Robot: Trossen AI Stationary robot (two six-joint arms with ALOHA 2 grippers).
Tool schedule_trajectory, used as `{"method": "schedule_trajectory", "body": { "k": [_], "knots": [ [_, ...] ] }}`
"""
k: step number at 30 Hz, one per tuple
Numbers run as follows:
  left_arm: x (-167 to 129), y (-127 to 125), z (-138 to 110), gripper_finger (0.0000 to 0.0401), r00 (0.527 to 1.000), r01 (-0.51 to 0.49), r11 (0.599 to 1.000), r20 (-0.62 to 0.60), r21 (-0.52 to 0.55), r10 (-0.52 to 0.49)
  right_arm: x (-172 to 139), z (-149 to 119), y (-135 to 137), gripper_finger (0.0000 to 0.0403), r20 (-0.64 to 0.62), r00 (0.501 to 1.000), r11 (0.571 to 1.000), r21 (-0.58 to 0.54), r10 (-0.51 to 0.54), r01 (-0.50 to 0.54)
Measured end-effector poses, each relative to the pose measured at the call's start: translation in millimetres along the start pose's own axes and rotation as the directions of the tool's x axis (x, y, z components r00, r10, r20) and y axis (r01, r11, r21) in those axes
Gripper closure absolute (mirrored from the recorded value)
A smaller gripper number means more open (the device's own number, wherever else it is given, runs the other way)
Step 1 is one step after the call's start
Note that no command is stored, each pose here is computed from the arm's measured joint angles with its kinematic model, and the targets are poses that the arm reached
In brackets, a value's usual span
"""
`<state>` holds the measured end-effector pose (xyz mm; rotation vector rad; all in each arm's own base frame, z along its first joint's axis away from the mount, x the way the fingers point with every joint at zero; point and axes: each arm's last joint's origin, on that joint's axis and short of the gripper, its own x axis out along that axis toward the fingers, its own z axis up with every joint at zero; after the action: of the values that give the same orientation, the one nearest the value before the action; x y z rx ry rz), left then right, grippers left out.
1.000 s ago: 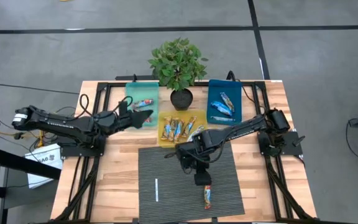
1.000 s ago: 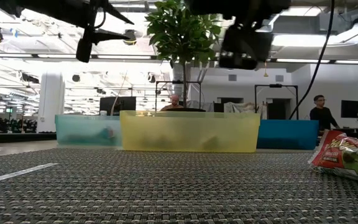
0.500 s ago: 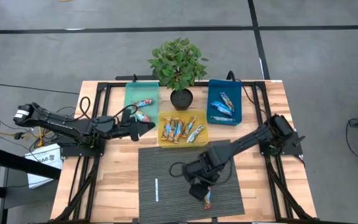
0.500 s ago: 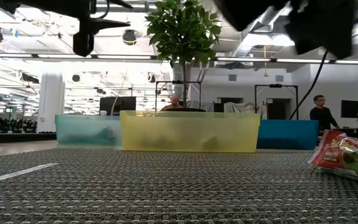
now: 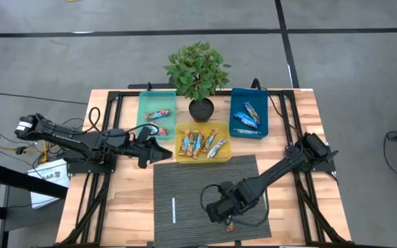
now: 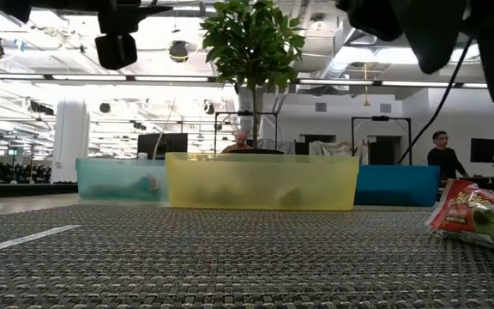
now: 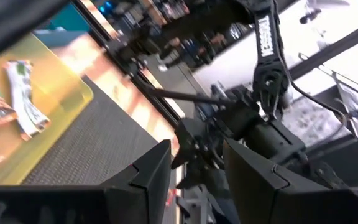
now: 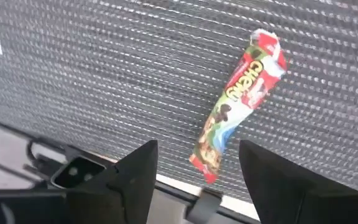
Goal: Pick and place Granola Bars by type
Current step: Put the red granola bar into the green bin
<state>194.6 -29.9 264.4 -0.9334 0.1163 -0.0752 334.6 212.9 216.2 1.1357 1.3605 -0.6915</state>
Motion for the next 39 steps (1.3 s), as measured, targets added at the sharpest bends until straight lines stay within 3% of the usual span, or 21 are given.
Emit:
{"method": "schedule_trajectory", "body": {
  "k": [7, 16, 22, 39],
  "knots": [
    [0, -1, -1, 0.0262, 0.998, 0.035, 0.999, -0.048, 0.0, -0.035, 30, -6, 1, 0.0187, 0.014, 0.998, 0.993, 0.108, -0.057, 0.055],
    [0, -2, -2, 0.0262, 0.996, 0.056, 0.998, -0.075, -0.002, -0.056, 75, -2, -2, 0.0187, -0.005, 0.986, 0.979, 0.119, -0.168, 0.167],
    [0, -2, -2, 0.0262, 0.995, 0.057, 0.998, -0.083, -0.002, -0.057, 80, -1, -2, 0.0193, -0.015, 0.984, 0.976, 0.121, -0.18, 0.18],
    [0, -1, -2, 0.0262, 0.995, 0.059, 0.998, -0.084, 0.014, -0.057, 80, -2, 1, 0.038, -0.021, 0.989, 0.985, 0.09, -0.144, 0.145]
  ]
}}
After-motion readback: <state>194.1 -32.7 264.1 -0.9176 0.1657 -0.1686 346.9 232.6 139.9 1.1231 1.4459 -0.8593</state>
